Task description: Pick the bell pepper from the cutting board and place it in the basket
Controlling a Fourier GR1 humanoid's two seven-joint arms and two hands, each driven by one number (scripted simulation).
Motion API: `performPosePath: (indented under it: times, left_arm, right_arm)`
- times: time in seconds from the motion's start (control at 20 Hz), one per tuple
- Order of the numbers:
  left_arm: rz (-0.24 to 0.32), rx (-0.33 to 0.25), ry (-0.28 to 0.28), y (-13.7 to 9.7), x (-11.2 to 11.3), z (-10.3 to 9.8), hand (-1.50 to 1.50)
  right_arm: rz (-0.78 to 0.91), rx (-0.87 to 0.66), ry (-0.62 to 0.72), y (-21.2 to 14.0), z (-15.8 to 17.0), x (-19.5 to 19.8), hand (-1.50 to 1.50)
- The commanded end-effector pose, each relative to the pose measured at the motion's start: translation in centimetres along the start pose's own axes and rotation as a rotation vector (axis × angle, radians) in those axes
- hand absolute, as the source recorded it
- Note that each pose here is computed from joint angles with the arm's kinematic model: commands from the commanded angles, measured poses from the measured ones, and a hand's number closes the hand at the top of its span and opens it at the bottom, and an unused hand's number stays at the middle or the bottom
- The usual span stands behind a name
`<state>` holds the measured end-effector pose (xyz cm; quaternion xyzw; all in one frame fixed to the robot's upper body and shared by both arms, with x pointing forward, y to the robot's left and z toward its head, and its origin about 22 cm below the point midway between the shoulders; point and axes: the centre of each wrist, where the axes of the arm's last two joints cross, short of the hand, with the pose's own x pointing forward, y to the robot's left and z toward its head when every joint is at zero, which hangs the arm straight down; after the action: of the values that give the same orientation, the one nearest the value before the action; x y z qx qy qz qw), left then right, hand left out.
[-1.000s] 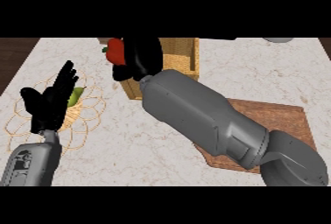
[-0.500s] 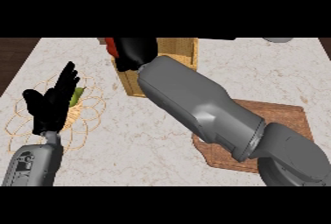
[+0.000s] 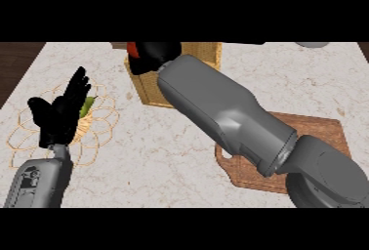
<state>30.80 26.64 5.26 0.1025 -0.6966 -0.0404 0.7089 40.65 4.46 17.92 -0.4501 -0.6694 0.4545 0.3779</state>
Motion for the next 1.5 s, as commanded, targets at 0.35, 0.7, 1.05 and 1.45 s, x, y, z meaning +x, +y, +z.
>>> performPosePath:
  times: [0.35, 0.7, 1.05, 1.45]
  left_arm:
    - [0.006, -0.009, -0.008, 0.0, 0.5, 0.3, 0.0]
    - [-0.003, -0.013, -0.01, -0.8, -0.6, 0.4, 0.0]
    - [0.005, -0.011, -0.005, -0.8, 0.2, 0.6, 0.0]
    - [-0.007, -0.021, 0.003, 0.8, 0.7, 0.1, 0.0]
  right_arm:
    - [0.057, 0.166, 0.026, 0.8, -0.7, -2.4, 1.5]
    - [0.095, 0.159, 0.043, 2.5, 0.0, -3.7, 1.5]
    - [0.141, 0.174, 0.067, 4.3, 0.7, -5.3, 1.5]
    - [0.156, 0.261, 0.08, 4.3, 0.7, -5.3, 1.5]
